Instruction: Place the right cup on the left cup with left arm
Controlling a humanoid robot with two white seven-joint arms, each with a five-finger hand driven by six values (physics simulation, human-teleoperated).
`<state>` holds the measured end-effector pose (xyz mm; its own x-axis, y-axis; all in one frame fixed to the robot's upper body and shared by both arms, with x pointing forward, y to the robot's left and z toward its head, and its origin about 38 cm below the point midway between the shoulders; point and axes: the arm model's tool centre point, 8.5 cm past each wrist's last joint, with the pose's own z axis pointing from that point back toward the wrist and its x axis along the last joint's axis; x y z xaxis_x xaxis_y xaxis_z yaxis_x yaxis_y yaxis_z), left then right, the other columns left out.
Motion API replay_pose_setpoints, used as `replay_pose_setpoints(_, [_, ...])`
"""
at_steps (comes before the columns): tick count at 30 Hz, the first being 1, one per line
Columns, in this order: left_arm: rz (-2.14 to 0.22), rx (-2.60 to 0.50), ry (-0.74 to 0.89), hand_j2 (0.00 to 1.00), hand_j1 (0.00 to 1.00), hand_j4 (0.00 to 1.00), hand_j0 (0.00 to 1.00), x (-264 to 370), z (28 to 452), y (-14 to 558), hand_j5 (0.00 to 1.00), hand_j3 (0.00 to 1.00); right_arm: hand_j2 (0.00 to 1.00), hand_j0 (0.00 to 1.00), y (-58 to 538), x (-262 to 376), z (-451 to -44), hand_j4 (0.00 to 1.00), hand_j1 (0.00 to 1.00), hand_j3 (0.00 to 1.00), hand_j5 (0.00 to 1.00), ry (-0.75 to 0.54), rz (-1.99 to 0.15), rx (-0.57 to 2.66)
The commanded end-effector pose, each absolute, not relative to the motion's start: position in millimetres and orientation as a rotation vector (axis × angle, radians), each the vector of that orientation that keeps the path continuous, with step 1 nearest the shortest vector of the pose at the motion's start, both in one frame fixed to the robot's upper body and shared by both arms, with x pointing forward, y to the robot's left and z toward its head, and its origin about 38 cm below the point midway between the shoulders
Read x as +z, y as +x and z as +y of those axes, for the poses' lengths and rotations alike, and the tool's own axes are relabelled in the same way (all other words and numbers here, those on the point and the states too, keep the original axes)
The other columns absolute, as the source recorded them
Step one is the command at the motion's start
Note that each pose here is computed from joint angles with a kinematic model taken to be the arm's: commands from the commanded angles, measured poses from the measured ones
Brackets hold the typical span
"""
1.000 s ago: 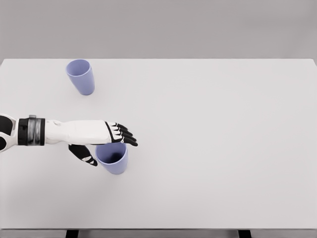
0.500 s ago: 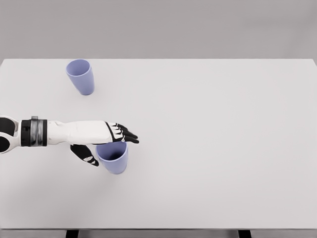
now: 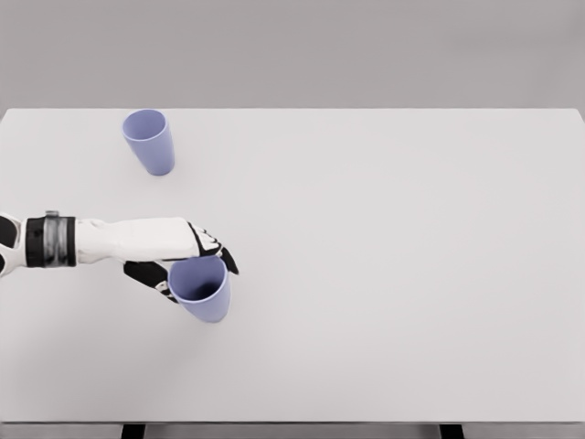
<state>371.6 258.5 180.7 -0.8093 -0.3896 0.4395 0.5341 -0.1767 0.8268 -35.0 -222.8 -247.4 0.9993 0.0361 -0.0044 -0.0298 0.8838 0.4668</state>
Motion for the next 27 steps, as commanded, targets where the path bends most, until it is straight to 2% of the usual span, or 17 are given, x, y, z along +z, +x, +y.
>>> replay_pose_setpoints(1, [-1.516,-1.986,-0.191,0.48,0.48,0.48,0.48,183.2,261.8,372.7,0.48,0.48,1.0,1.0,-35.1,-247.3,-222.7,1.0,1.0,1.0,1.0,0.486,0.013,0.036])
replay_pose_setpoints(7, [-1.551,-1.898,-0.241,0.48,0.48,0.48,0.48,186.3,265.7,375.7,0.48,0.48,1.0,1.0,-35.1,-247.3,-222.7,1.0,1.0,1.0,1.0,0.486,0.013,0.036])
replay_pose_setpoints(14, [-1.543,-1.825,-0.219,0.48,0.48,0.48,0.48,190.6,285.8,385.9,0.48,0.48,1.0,1.0,-35.1,-247.3,-222.7,1.0,1.0,1.0,1.0,0.486,0.013,0.036])
replay_pose_setpoints(27, [-1.537,-1.639,-0.058,0.47,0.47,0.47,0.47,206.6,343.1,429.5,0.47,0.47,1.0,1.0,-34.6,-247.4,-222.7,1.0,1.0,1.0,1.0,0.486,0.012,0.036])
